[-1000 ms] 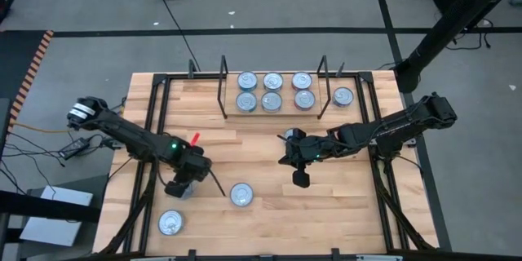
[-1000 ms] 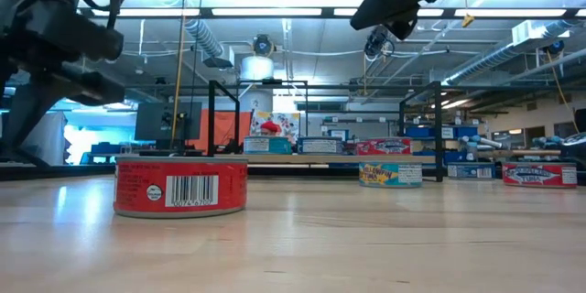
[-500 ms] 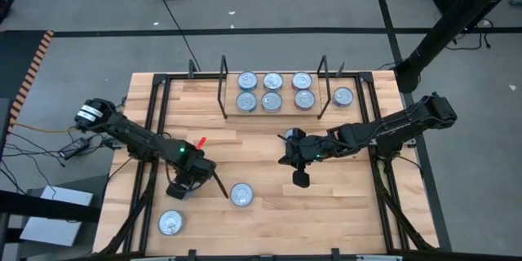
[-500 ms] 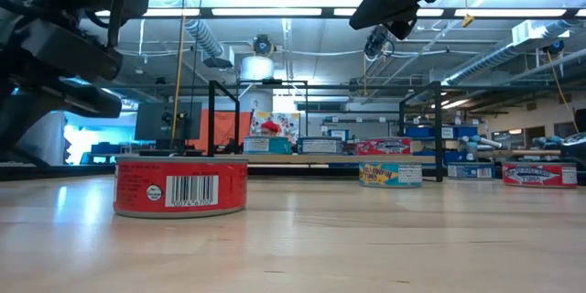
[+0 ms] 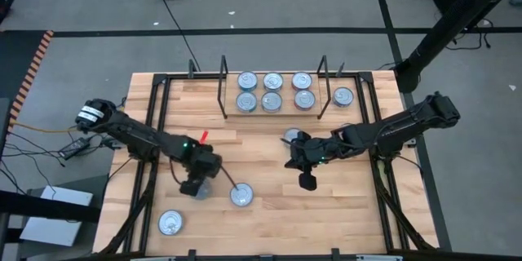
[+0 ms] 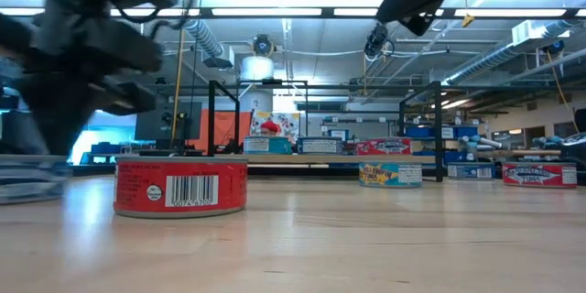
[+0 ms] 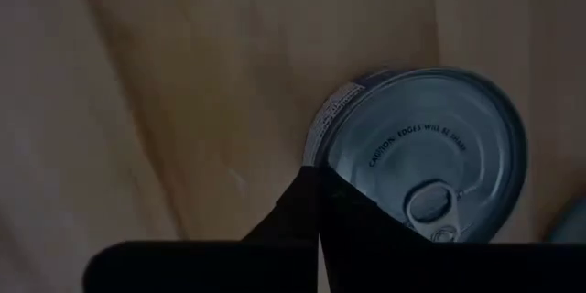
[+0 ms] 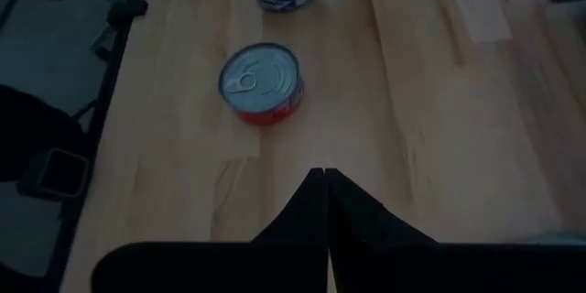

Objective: Stack canned seafood by type on shelf
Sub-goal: Stack the blue tuna can on top of the blue tuna can on the shelf

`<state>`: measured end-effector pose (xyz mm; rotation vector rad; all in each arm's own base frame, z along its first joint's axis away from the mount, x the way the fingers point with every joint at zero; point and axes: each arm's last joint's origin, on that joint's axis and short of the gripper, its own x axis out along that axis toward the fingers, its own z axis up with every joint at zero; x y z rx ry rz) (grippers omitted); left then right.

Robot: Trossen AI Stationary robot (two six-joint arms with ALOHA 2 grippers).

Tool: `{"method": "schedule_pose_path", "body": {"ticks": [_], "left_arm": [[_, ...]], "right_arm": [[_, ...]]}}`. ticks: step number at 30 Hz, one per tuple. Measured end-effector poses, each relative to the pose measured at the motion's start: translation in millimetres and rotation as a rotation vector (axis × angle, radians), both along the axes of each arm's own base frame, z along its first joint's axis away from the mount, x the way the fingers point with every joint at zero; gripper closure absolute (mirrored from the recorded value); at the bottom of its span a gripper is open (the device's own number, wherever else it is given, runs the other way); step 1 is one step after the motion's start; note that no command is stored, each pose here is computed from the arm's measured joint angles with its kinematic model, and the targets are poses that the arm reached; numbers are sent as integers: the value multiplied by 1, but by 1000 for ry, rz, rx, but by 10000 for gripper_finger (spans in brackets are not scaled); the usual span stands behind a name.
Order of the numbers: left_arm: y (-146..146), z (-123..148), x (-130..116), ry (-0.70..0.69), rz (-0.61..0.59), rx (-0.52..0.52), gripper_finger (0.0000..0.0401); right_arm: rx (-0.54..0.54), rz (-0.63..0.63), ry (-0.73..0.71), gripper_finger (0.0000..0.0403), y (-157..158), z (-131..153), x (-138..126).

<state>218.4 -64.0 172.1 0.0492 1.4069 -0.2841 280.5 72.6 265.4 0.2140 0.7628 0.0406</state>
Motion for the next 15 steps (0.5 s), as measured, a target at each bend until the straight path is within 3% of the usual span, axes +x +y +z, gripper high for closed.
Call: {"method": "schedule_pose_path", "body": {"ticks": [7, 15], "left_arm": [[27, 3, 25, -180, 157, -31, 400], [46, -15, 55, -286, 259, -34, 401]], "right_arm": [[58, -26, 17, 400, 6, 13, -19], [98, -67, 55, 400, 17, 10, -25]]}}
